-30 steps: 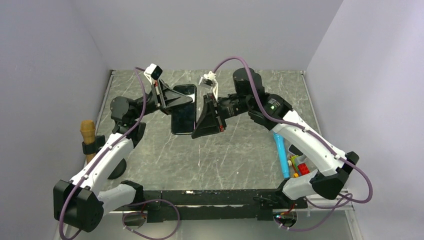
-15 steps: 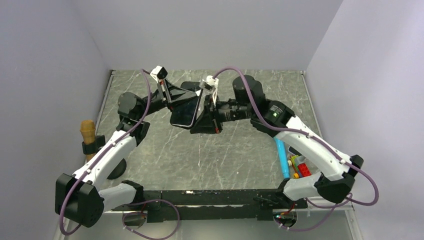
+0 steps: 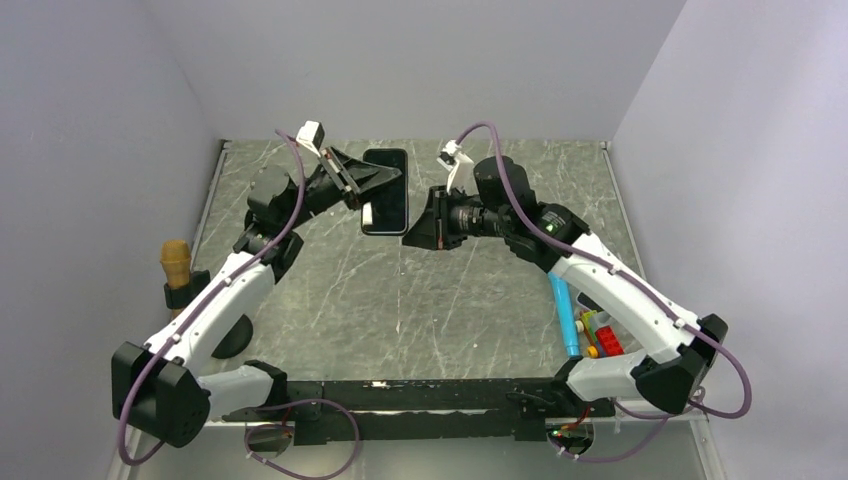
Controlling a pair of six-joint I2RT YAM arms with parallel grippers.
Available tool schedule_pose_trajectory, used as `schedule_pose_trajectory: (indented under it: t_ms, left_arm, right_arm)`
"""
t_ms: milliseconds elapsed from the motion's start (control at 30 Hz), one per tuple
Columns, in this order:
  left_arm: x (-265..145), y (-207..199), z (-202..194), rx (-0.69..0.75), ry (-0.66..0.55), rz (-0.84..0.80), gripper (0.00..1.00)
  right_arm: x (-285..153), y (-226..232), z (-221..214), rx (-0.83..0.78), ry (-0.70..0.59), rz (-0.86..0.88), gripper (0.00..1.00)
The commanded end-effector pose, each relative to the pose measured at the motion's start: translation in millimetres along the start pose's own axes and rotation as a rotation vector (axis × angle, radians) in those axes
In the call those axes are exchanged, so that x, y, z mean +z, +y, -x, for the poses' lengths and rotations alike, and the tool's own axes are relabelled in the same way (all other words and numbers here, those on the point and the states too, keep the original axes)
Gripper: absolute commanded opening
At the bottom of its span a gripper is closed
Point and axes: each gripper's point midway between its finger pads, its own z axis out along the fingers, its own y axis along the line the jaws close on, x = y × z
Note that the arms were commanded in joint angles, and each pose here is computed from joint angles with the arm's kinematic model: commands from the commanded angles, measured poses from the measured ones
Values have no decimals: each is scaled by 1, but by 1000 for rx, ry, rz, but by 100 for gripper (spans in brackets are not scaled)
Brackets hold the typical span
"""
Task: Take the phone out of the phone case
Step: Remove the phone case from the phone.
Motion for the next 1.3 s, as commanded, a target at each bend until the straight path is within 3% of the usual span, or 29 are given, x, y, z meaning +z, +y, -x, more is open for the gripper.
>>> schedule_pose_trajectory:
  t_ms: [0,133,433,533,900,1267]
  left_arm:
    - [-14,-73,-28,235,49,-150,0]
    - [-19,-69,-13,254,-51,-178,0]
    - [-22,-59,0,252,-144,-178,0]
    - [-22,-56,1,239,-152,-167,0]
    - [-28,-60,0,195,-171,-183,0]
    - [-29,-63,1,174,-174,-199,0]
  right_arm:
    - [-17,-28,-10,131,90,-77,25]
    - [-50,-8,-2,197,6,37,48]
    - [-76,77,27,280,10,458,45]
    - [-78,90,37,289,-13,551,36]
    - [-43,66,36,326,14,517,29]
    - [-29,44,22,352,27,447,28]
